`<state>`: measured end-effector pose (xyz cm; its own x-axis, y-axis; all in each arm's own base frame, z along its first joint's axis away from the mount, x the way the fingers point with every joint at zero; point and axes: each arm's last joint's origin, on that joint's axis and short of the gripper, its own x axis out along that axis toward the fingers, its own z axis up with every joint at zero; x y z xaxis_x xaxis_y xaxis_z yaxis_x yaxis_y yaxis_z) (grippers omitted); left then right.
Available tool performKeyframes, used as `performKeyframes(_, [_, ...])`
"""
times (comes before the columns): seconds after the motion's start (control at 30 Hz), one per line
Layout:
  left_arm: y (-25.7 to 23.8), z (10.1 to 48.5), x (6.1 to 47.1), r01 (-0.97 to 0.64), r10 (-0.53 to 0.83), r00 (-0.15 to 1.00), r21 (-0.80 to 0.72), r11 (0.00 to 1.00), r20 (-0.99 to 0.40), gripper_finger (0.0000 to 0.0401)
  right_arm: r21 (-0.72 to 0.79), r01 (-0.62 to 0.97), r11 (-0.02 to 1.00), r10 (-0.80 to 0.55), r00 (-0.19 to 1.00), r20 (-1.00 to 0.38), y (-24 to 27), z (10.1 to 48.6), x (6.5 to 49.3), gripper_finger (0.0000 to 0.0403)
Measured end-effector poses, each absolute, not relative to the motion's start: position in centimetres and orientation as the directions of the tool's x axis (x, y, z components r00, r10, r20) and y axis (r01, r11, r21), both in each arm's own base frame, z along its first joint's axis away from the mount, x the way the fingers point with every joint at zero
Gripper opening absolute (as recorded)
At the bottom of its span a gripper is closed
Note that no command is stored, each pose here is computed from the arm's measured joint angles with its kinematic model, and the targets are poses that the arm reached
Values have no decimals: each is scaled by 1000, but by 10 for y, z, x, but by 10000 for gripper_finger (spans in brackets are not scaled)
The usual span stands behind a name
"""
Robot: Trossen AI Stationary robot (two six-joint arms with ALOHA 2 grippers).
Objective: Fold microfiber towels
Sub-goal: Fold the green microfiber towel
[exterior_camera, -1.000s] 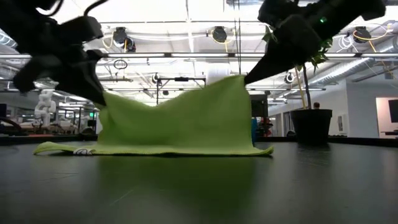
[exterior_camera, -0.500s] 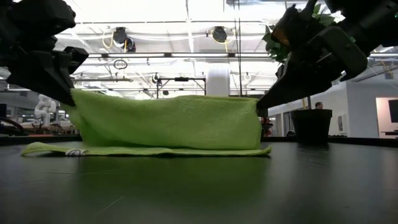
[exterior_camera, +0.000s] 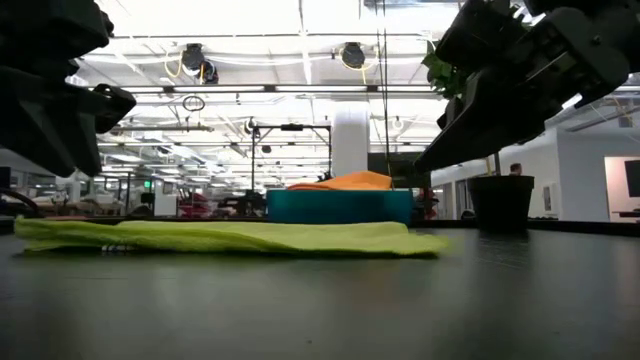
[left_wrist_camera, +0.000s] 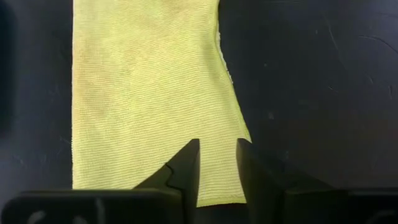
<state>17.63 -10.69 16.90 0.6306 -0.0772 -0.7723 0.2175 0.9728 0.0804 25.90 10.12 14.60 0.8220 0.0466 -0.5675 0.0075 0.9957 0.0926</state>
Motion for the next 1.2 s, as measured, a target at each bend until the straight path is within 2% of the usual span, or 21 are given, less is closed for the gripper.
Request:
performKeyframes(0.23, [-105, 169, 177, 179, -28, 651, 118, 977, -759, 144, 94, 27, 995, 32, 824, -566, 99, 146, 260, 106])
performKeyframes(0.37, [-100, 170, 180, 98, 43, 673, 146, 984, -739, 149, 106, 113, 988, -35, 828, -559, 89, 146, 263, 118])
performKeyframes(0.5, [-94, 170, 183, 59, 70, 672, 148, 987, -737, 149, 135, 176, 975, -71, 826, -559, 78, 146, 267, 118])
performKeyframes(0.7, [-84, 170, 188, 9, 104, 667, 148, 989, -737, 150, 185, 147, 972, -16, 823, -568, 74, 144, 270, 118])
performKeyframes(0.93, [-81, 148, 192, 28, 33, 652, 68, 997, -758, 150, 241, 85, 967, 64, 833, -550, 88, 118, 285, 105])
performKeyframes(1.2, [-80, 128, 189, -10, 15, 602, 11, 1000, -798, 150, 264, 150, 953, 49, 781, -623, 83, 92, 294, 95])
